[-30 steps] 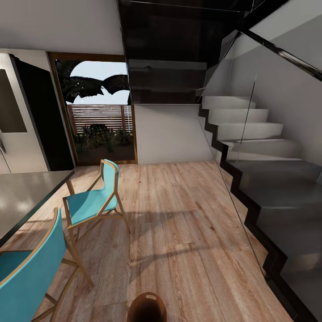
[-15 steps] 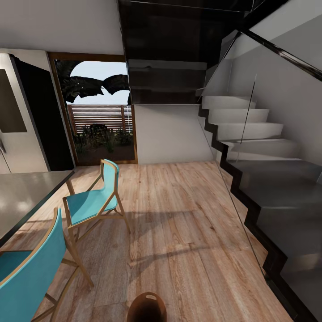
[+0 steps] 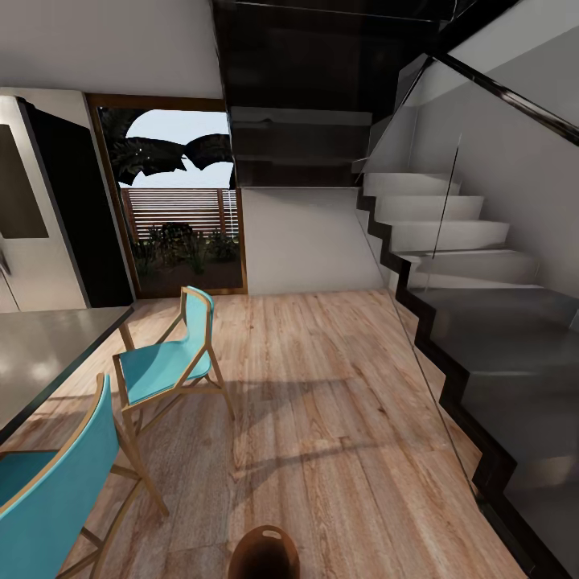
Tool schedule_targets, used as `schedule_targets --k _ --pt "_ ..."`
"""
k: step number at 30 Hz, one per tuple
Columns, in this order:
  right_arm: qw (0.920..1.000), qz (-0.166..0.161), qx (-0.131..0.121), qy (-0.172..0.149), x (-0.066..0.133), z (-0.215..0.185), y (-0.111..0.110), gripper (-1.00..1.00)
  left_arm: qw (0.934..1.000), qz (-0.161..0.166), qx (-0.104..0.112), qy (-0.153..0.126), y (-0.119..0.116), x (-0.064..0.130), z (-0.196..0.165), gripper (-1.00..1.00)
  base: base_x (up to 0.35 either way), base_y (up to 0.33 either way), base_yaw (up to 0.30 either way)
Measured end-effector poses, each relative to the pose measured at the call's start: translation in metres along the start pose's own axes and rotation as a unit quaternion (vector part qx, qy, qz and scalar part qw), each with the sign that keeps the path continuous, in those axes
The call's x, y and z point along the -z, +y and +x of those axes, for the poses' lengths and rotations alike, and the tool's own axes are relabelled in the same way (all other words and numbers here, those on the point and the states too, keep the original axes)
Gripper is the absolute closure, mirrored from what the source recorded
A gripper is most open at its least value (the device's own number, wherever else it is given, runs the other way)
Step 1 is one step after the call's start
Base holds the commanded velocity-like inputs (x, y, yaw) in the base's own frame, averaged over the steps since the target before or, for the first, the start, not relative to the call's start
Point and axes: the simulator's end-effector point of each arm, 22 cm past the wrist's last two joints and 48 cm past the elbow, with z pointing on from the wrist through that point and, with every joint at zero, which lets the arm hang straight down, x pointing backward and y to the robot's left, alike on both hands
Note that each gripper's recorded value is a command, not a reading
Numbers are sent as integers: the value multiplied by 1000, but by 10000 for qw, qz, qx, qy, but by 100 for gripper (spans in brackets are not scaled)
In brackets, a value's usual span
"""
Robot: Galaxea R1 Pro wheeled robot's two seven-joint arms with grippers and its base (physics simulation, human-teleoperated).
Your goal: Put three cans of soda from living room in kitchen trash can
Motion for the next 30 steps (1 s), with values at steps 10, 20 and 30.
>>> schedule_targets --k 10,20,30 --pt "10000 0 0 0 0 0 0 -100 10000 0 0 0 0 0 0 -100 0 0 0" --pt "10000 0 0 0 0 0 0 -100 10000 0 0 0 0 0 0 -100 0 0 0" --pt "10000 0 0 0 0 0 0 -100 10000 0 0 0 0 0 0 -100 0 0 0"
